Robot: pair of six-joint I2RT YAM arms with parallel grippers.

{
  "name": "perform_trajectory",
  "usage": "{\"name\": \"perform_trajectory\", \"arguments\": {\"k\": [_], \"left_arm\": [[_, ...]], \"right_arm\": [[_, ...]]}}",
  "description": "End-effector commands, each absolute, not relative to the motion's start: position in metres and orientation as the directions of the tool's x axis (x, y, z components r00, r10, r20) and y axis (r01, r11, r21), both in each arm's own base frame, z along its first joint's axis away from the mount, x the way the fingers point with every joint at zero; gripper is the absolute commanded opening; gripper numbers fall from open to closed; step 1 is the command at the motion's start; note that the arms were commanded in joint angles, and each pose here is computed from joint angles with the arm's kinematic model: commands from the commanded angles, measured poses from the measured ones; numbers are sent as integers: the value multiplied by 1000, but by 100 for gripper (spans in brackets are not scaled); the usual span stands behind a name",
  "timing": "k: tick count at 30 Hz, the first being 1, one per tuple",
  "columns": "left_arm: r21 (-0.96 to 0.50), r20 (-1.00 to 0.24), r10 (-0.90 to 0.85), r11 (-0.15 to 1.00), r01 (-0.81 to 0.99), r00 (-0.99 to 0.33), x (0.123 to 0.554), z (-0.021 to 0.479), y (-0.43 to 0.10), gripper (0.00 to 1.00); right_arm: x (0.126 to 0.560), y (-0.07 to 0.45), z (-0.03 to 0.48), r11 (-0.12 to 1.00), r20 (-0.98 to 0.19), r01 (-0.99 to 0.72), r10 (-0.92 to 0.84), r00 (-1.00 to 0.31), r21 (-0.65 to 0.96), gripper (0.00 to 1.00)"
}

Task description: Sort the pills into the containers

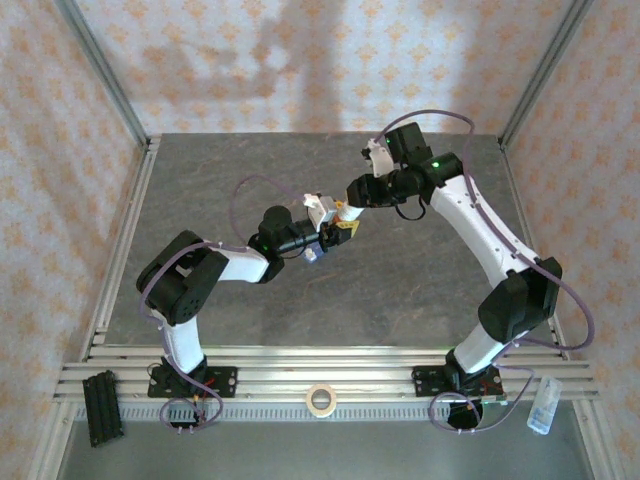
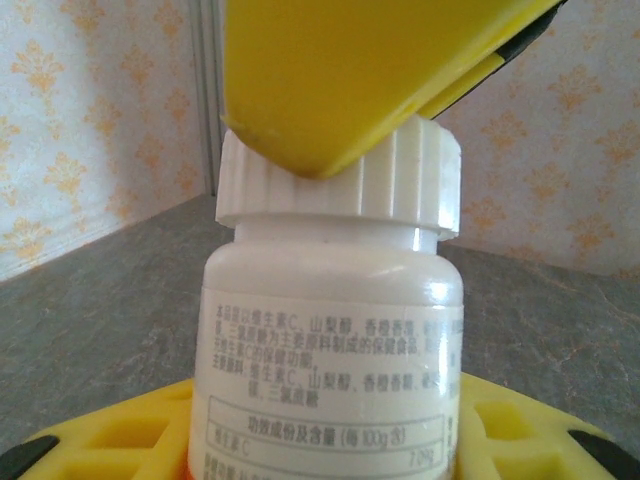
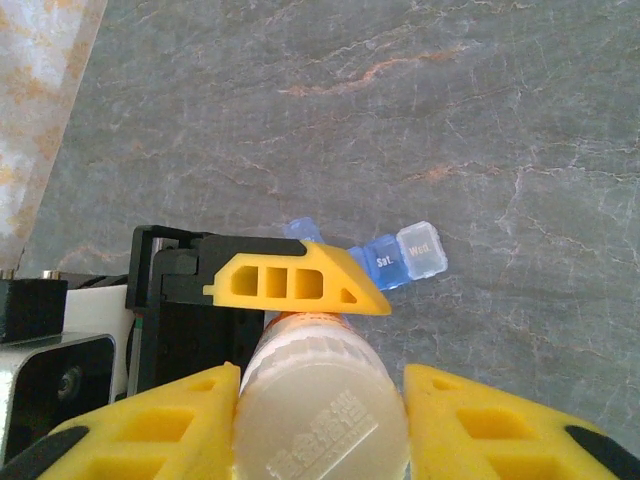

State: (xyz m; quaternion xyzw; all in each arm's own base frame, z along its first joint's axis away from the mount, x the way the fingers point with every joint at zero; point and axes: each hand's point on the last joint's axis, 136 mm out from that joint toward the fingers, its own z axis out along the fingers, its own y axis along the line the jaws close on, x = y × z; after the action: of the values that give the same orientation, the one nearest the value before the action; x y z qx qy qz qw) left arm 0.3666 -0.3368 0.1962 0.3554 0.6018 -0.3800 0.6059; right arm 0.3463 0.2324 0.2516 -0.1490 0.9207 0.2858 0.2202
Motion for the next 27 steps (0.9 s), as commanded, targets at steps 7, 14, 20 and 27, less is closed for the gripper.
{"name": "perform_trajectory", "arguments": {"k": [7, 14, 20, 27], "left_arm": [[40, -992, -90, 467, 883, 93, 368, 235, -338, 0], [60, -994, -53, 500, 864, 100, 369, 228, -339, 0], [58, -994, -51, 502, 863, 97, 370, 225, -339, 0], [59, -994, -51, 500, 864, 97, 369, 224, -339, 0]], "right_arm": [[356, 231, 223, 862, -396, -37, 194, -898, 505, 34], [354, 244, 208, 831, -377, 106, 356, -855, 546, 34], [357, 245, 219, 822, -385, 111, 375, -844, 558, 36], [365, 213, 270, 838, -495, 41, 361, -790, 544, 57]]}}
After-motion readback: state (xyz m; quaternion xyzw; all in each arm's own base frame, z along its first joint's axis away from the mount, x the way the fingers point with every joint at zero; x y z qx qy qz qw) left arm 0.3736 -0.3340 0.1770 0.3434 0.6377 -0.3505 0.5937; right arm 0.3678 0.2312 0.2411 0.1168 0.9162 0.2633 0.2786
